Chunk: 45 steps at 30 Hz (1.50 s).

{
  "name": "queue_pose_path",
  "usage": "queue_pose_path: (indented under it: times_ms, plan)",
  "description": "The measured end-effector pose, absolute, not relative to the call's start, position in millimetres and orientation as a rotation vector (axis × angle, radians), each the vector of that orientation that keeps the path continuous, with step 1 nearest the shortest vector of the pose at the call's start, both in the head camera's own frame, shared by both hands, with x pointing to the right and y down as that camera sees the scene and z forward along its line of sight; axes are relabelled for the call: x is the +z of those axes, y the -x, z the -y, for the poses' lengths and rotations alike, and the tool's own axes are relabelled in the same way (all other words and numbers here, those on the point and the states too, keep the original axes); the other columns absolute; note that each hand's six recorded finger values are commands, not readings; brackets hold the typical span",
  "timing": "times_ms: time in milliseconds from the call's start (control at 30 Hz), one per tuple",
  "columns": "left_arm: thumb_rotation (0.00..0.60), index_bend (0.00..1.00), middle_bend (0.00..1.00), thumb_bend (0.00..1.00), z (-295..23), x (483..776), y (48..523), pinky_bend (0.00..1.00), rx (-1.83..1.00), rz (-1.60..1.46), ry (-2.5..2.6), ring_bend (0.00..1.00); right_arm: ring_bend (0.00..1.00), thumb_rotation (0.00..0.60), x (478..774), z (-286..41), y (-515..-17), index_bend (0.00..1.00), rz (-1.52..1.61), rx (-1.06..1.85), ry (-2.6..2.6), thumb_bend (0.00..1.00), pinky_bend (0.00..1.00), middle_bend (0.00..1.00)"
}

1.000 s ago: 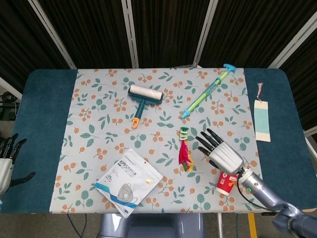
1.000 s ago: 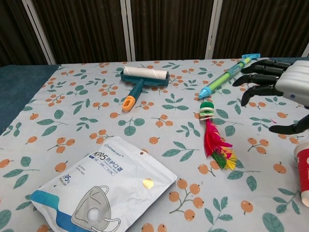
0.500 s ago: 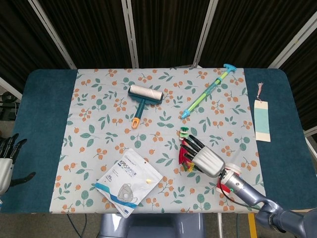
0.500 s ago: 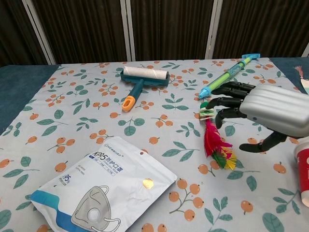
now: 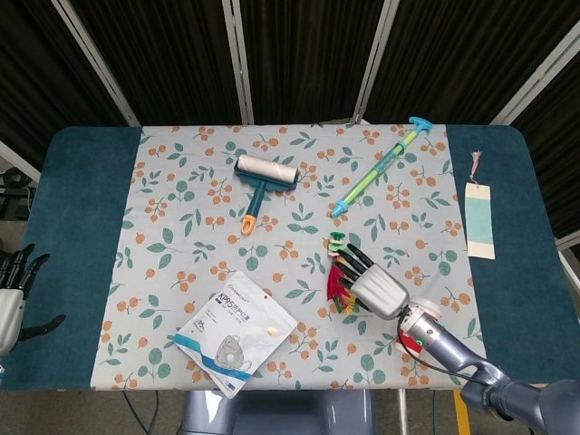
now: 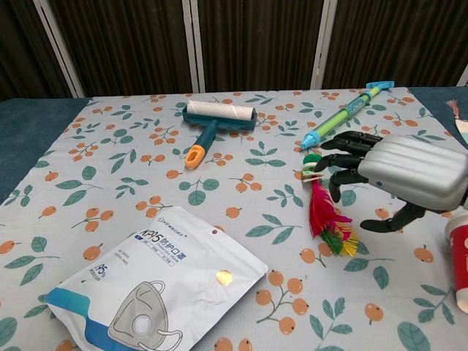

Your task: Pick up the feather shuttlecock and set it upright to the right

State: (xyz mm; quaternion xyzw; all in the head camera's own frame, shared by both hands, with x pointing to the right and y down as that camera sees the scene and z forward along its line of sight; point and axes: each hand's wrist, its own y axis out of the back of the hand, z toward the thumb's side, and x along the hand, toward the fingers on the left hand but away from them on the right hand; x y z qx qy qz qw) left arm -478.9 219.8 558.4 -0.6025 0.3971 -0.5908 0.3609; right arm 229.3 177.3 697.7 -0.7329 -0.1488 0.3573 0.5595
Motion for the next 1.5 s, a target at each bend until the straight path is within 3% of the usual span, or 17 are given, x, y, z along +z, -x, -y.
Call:
queue_pose_path:
  times_ms: [900,1233,1500]
  plan:
    - [0.552,0.12,0.0,0.15,-220,559,479,0.0,-1.523,-1.024,1.553,0.0,0.0,0.6,712,-180,-228,0.51,0.368,0.879,1.752,0.18,0.0,0.21]
    - [0.555,0.12,0.0,0.15,-220,559,479,0.0,-1.523,-1.023,1.553,0.0,0.0,0.6,714,-180,-228,0.54,0.372,0.882,1.752,0.27,0.0,0.23]
    - [0.552,0.12,0.0,0.15,-220,559,479,0.0,-1.523,-1.023,1.553,0.0,0.0,0.6,715,-182,-227,0.55,0.371,0.876,1.756,0.28,0.0,0.23]
